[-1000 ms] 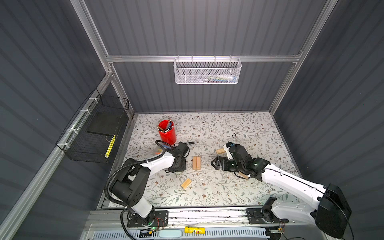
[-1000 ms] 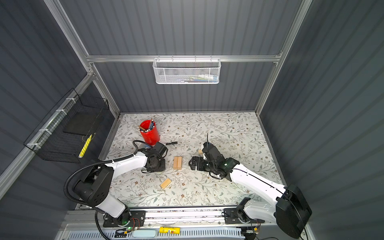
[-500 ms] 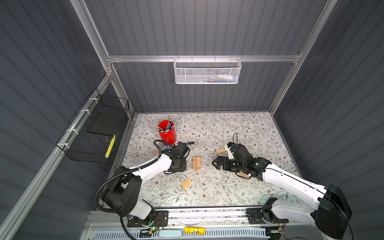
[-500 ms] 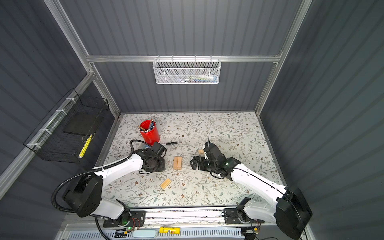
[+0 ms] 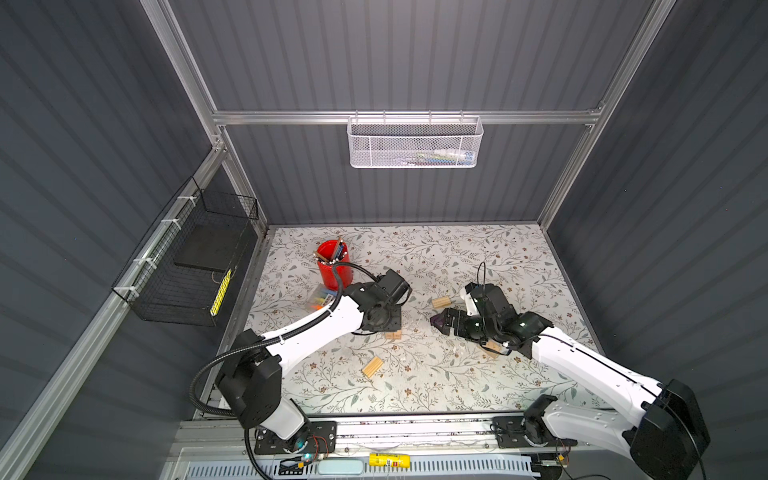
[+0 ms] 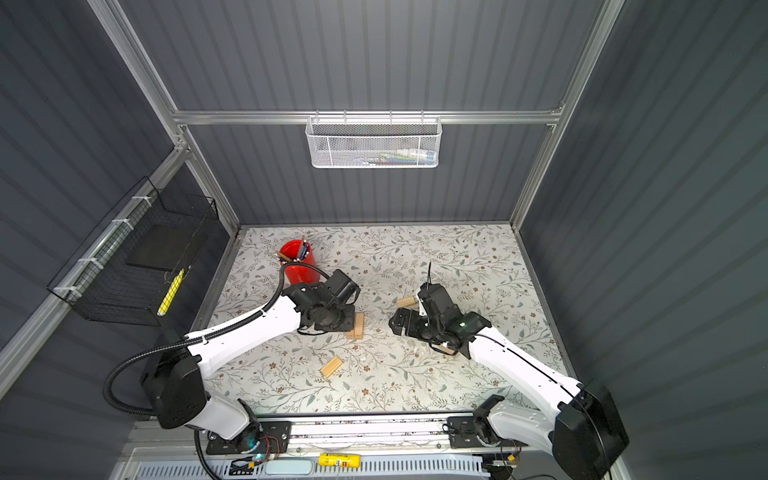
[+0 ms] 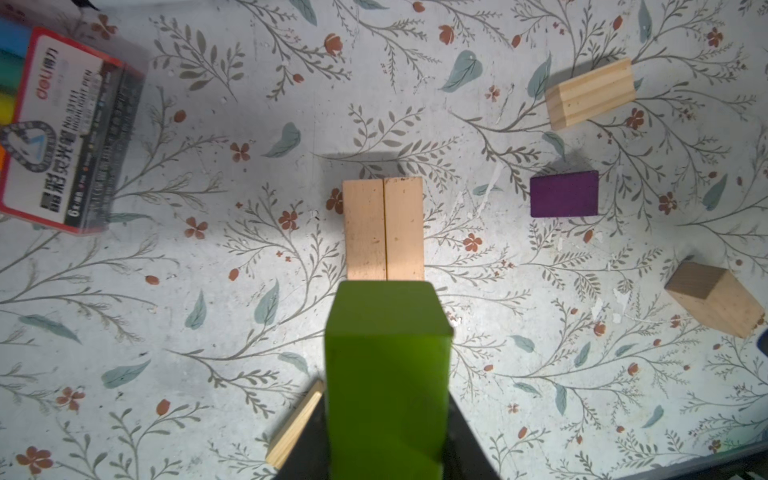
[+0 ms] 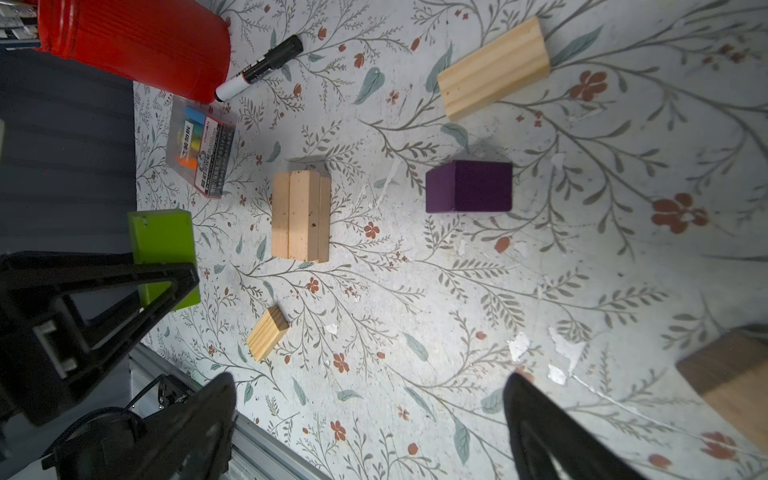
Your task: Build the wood block tower
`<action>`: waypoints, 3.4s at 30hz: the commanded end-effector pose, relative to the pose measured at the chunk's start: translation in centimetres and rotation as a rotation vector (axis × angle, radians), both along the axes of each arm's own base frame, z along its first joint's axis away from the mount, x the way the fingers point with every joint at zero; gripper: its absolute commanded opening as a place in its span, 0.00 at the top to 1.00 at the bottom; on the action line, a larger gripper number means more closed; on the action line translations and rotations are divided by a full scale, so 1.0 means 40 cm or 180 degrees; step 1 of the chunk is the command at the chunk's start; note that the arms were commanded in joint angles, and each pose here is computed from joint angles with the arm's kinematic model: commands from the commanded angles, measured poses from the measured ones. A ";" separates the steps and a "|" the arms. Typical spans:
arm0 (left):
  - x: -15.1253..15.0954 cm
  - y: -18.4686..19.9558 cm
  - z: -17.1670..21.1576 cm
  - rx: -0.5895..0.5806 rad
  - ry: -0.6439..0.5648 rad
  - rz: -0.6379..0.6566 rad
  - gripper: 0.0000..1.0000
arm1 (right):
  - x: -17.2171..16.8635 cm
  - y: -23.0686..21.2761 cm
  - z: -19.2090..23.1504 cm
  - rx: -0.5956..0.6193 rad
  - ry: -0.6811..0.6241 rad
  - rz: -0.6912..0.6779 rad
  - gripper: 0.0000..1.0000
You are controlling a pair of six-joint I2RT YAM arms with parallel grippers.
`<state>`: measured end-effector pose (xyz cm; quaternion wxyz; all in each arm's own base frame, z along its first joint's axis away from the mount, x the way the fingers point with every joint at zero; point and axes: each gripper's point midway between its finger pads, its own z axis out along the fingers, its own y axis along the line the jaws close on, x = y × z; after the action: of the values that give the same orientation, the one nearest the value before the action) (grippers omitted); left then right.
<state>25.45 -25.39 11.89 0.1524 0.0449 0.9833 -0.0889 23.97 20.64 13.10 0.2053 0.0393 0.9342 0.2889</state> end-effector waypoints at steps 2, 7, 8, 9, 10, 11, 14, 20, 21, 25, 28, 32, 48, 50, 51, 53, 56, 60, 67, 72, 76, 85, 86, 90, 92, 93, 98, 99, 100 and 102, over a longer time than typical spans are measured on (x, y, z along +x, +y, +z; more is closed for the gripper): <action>0.001 -0.007 -0.038 0.0257 0.0169 0.0048 1.00 | -0.002 0.005 0.012 0.0076 0.0052 0.0002 0.01; 0.019 -0.025 -0.072 0.0397 0.0204 0.0008 1.00 | 0.000 0.003 0.002 0.0089 0.0073 -0.0011 0.01; 0.023 -0.031 -0.080 0.0402 0.0217 0.0001 1.00 | -0.001 0.002 -0.003 0.0088 0.0091 -0.0013 0.01; 0.025 -0.034 -0.085 0.0415 0.0226 -0.0012 1.00 | -0.002 0.002 -0.005 0.0088 0.0105 -0.0013 0.01; 0.029 -0.038 -0.090 0.0425 0.0235 -0.0023 1.00 | -0.002 0.001 -0.005 0.0090 0.0107 -0.0012 0.01; 0.030 -0.041 -0.097 0.0430 0.0245 -0.0032 1.00 | -0.003 0.001 -0.007 0.0093 0.0115 -0.0007 0.01; 0.039 -0.046 -0.111 0.0479 0.0257 -0.0026 1.00 | -0.001 -0.003 -0.007 0.0096 0.0116 -0.0022 0.01; 0.064 -0.069 -0.104 0.0432 0.0203 0.0011 1.00 | 0.003 -0.005 0.001 0.0118 0.0088 -0.0028 0.01; 0.066 -0.071 -0.104 0.0421 0.0190 0.0019 1.00 | 0.003 -0.006 0.001 0.0120 0.0093 -0.0032 0.01; 0.069 -0.068 -0.108 0.0452 0.0182 0.0032 1.00 | 0.004 -0.008 -0.001 0.0120 0.0101 -0.0041 0.01; 0.068 -0.066 -0.114 0.0470 0.0202 0.0042 1.00 | 0.004 -0.007 -0.002 0.0131 0.0117 -0.0044 0.01; 0.063 -0.061 -0.125 0.0482 0.0223 0.0055 1.00 | 0.004 -0.008 -0.002 0.0129 0.0119 -0.0047 0.01; 0.065 -0.052 -0.148 0.0563 0.0227 0.0100 1.00 | 0.002 -0.012 -0.012 0.0115 0.0150 -0.0065 0.01; 0.066 -0.055 -0.148 0.0548 0.0222 0.0102 1.00 | 0.002 -0.012 -0.013 0.0117 0.0152 -0.0070 0.01; 0.065 -0.056 -0.149 0.0542 0.0230 0.0095 1.00 | 0.002 -0.012 -0.013 0.0115 0.0159 -0.0069 0.01; 0.066 -0.056 -0.153 0.0552 0.0238 0.0090 1.00 | 0.002 -0.012 -0.012 0.0120 0.0158 -0.0070 0.01; 0.064 -0.053 -0.163 0.0586 0.0267 0.0088 1.00 | 0.002 -0.013 -0.013 0.0117 0.0157 -0.0075 0.01; 0.066 -0.054 -0.160 0.0576 0.0249 0.0098 1.00 | 0.001 -0.014 -0.014 0.0116 0.0157 -0.0076 0.01; 0.047 -0.021 -0.190 0.0708 0.0330 0.0137 1.00 | -0.001 -0.017 -0.019 0.0111 0.0174 -0.0089 0.01; 0.044 -0.021 -0.184 0.0696 0.0332 0.0137 0.98 | -0.001 -0.016 -0.019 0.0114 0.0180 -0.0084 0.01; 0.044 -0.027 -0.187 0.0665 0.0344 0.0134 0.93 | 0.008 -0.011 -0.014 0.0156 0.0125 -0.0088 0.01; 0.053 -0.040 -0.169 0.0581 0.0301 0.0126 0.80 | 0.007 -0.011 -0.012 0.0162 0.0115 -0.0090 0.01; 0.054 -0.041 -0.168 0.0577 0.0298 0.0129 0.80 | 0.008 -0.011 -0.013 0.0162 0.0116 -0.0092 0.01; 0.057 -0.041 -0.164 0.0566 0.0291 0.0141 0.76 | 0.009 -0.010 -0.011 0.0173 0.0113 -0.0088 0.01; 0.058 -0.040 -0.161 0.0561 0.0288 0.0152 0.73 | 0.009 -0.010 -0.009 0.0179 0.0108 -0.0088 0.01; 0.058 -0.039 -0.160 0.0564 0.0282 0.0158 0.73 | 0.010 -0.009 -0.008 0.0180 0.0103 -0.0083 0.01; 0.061 -0.040 -0.153 0.0535 0.0260 0.0168 0.68 | 0.009 -0.009 -0.008 0.0179 0.0107 -0.0081 0.01; 0.061 -0.041 -0.152 0.0528 0.0257 0.0169 0.67 | 0.010 -0.009 -0.008 0.0182 0.0105 -0.0082 0.01; 0.062 -0.042 -0.149 0.0518 0.0246 0.0172 0.67 | 0.011 -0.009 -0.005 0.0188 0.0099 -0.0084 0.01; 0.063 -0.042 -0.146 0.0508 0.0243 0.0169 0.65 | 0.011 -0.010 -0.005 0.0189 0.0095 -0.0084 0.01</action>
<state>27.89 -27.27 5.14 0.1095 0.0372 0.9933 -0.0008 24.41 20.33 12.93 0.1947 0.0593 0.9285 0.3105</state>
